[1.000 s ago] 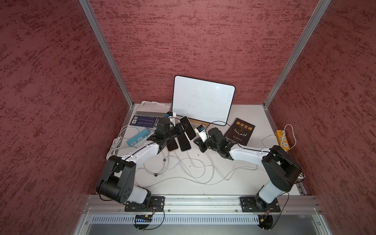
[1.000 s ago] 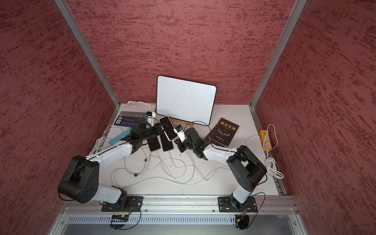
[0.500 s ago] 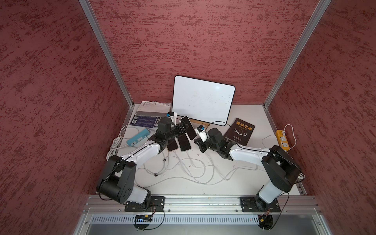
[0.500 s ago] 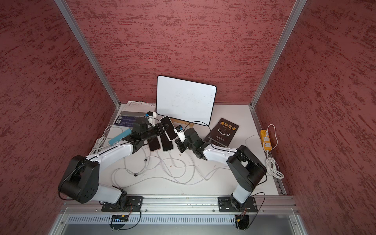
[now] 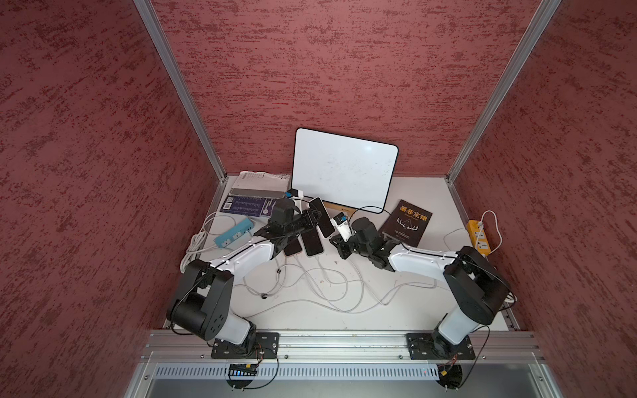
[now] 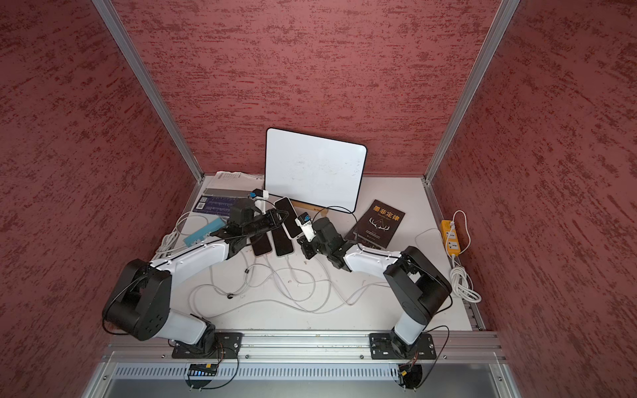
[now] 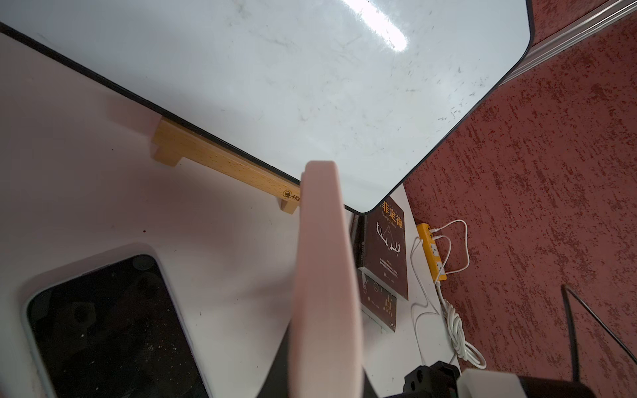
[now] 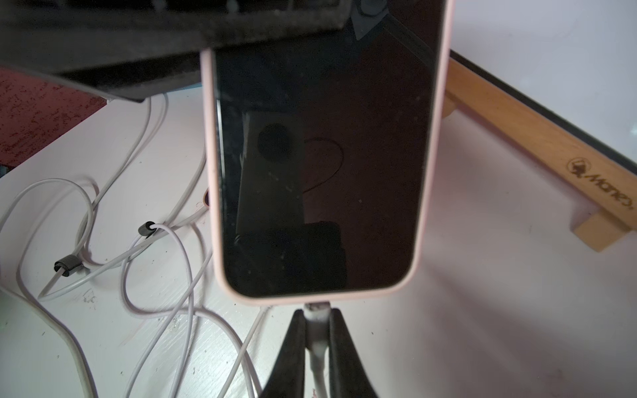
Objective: Plug the charging cable into the phone
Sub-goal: Insert the charging cable into the phone.
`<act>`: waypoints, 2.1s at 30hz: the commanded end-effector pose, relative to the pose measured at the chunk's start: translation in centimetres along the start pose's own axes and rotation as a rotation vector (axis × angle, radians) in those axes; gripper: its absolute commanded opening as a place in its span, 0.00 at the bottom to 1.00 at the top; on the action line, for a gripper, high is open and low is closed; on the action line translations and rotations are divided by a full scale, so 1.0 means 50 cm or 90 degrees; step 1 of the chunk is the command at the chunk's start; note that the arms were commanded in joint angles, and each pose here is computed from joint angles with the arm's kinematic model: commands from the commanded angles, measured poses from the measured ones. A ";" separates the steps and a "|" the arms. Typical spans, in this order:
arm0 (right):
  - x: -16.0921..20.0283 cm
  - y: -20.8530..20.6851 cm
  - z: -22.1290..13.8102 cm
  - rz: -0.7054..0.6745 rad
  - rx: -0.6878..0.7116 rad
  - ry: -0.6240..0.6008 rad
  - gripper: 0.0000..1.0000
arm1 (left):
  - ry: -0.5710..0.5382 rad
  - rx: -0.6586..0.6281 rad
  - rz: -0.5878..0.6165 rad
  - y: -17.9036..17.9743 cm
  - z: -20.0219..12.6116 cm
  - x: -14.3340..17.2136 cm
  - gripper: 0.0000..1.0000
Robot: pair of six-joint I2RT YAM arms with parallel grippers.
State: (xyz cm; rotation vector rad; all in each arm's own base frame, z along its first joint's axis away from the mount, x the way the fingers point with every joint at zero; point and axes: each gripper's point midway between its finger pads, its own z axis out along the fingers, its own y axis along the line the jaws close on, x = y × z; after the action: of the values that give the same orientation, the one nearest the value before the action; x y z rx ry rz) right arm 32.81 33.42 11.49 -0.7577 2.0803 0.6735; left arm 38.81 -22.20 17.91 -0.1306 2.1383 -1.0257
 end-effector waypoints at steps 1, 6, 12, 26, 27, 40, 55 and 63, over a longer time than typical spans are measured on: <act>-0.076 -0.004 -0.025 -0.008 0.027 -0.087 0.00 | 0.029 0.026 0.020 -0.031 0.003 0.018 0.00; -0.077 -0.012 -0.027 -0.004 0.042 -0.089 0.00 | 0.031 0.021 0.024 -0.029 0.000 0.022 0.00; -0.070 -0.020 -0.019 0.003 0.053 -0.079 0.00 | 0.033 0.026 0.028 -0.035 -0.002 0.026 0.00; -0.088 -0.001 -0.041 0.004 0.017 -0.120 0.00 | 0.059 0.021 0.032 -0.033 0.017 0.050 0.00; -0.091 -0.001 -0.045 0.003 0.017 -0.127 0.00 | 0.062 0.021 0.033 -0.033 0.019 0.052 0.00; -0.116 -0.007 -0.068 0.023 0.008 -0.177 0.00 | 0.116 0.016 0.041 -0.032 0.053 0.087 0.00; -0.180 -0.024 -0.078 0.068 -0.012 -0.221 0.00 | 0.127 0.022 0.045 -0.039 0.054 0.093 0.00; -0.194 -0.018 -0.075 0.068 -0.033 -0.228 0.00 | 0.132 0.019 0.044 -0.036 0.058 0.095 0.00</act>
State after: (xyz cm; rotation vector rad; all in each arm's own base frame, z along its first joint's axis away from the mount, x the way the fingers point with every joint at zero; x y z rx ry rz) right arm 33.44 31.06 11.85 -0.5716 2.1027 0.7556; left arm 39.28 -25.59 17.88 -0.0120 2.1756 -1.0263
